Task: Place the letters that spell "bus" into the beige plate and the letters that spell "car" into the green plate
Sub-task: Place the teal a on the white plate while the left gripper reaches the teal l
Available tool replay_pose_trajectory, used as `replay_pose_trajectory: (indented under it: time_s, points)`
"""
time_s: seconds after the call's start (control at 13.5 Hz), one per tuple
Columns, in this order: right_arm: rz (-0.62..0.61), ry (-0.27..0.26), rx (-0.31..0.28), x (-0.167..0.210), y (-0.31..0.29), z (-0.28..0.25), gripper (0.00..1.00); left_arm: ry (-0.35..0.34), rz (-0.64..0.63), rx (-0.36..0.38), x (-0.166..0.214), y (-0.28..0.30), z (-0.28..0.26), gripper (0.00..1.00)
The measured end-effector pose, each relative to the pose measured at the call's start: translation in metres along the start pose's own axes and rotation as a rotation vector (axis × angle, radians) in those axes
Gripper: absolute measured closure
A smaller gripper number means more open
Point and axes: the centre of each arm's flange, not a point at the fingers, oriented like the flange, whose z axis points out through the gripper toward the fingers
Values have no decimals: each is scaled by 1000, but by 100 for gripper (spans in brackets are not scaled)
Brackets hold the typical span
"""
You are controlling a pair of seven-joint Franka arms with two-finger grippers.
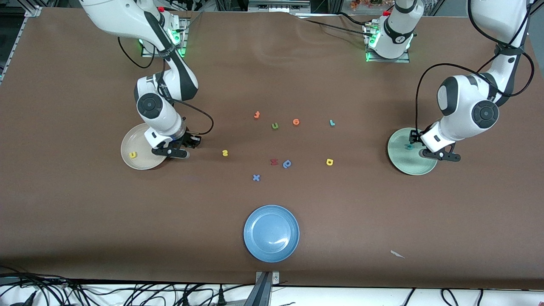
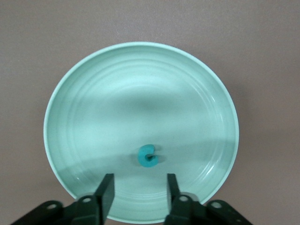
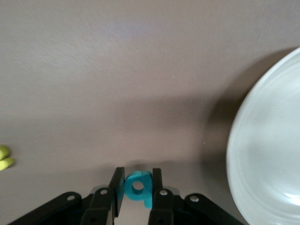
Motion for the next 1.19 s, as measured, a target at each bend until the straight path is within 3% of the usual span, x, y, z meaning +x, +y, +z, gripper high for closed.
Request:
replay_pose_trajectory:
  time_s: [0.15, 0.37, 0.59, 0.82, 1.04, 1.19]
  points:
    - [9, -56, -27, 19, -1, -38, 73, 3, -3, -7, 2, 9, 0, 25]
    - [-42, -118, -64, 47, 39, -68, 73, 7, -52, -84, 12, 88, 1, 25]
    - [-95, -187, -99, 60, 109, -42, 73, -17, -105, -116, 8, 178, 4, 23]
    - [-96, -255, -122, 56, 138, -3, 73, -48, -191, -110, -8, 260, 19, 22]
    - [-111, -245, -124, 59, 143, 13, 69, -57, -212, -98, -16, 291, 40, 22]
    - [-109, -231, -117, 62, 142, 5, 51, -71, -213, -88, -21, 298, 54, 19]
